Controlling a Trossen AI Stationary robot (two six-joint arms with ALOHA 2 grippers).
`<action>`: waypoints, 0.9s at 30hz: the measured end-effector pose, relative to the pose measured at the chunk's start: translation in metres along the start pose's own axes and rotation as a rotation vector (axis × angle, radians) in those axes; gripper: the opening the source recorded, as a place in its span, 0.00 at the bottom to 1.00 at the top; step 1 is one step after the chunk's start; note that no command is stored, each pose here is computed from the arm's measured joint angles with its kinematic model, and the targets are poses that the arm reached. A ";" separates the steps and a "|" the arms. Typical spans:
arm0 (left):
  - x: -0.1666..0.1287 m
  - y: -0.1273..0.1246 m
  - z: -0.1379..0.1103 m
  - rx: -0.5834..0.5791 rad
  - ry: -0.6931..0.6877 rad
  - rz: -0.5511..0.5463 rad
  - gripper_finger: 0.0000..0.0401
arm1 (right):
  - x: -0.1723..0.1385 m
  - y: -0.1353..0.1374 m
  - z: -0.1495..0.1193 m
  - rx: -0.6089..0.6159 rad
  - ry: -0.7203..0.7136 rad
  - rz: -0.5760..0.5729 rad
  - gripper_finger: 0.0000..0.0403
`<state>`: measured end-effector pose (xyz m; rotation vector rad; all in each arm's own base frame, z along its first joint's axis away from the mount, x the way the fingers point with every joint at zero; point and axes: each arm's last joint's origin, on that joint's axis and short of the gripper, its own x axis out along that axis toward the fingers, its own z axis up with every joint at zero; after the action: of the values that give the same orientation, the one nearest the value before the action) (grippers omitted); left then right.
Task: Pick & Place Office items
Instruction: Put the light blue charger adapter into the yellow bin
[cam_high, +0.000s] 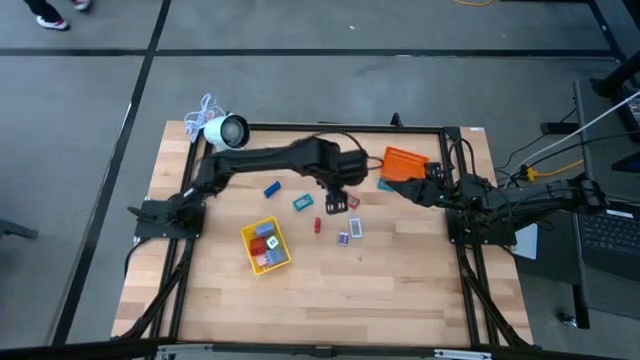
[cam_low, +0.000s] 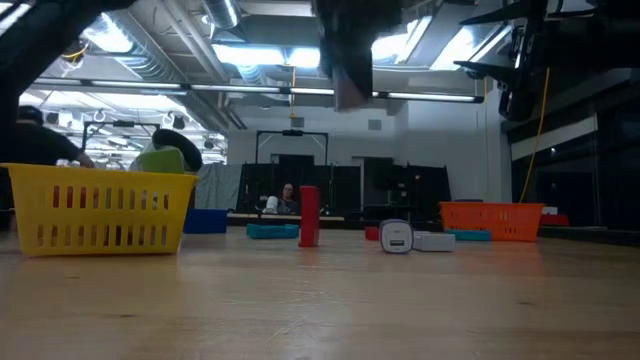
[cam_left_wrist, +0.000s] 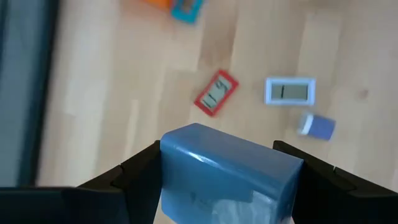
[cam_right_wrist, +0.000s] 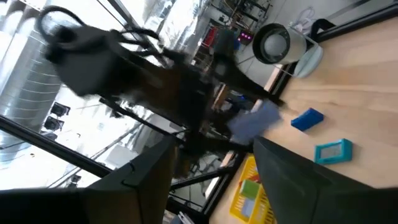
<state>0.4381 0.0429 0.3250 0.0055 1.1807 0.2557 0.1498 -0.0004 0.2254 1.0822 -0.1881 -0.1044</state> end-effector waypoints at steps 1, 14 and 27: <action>-0.012 0.000 -0.001 -0.013 -0.030 0.003 0.65 | 0.000 0.000 0.000 0.000 -0.001 0.001 0.56; -0.115 -0.053 -0.030 -0.104 -0.263 0.062 0.65 | 0.000 0.000 -0.002 0.007 0.031 0.004 0.56; -0.123 -0.141 -0.078 -0.249 -0.170 0.160 0.65 | 0.000 -0.004 -0.005 0.017 0.105 -0.012 0.56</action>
<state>0.3507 -0.1287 0.3881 -0.0948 0.9741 0.5317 0.1506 0.0026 0.2197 1.1027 -0.0882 -0.0563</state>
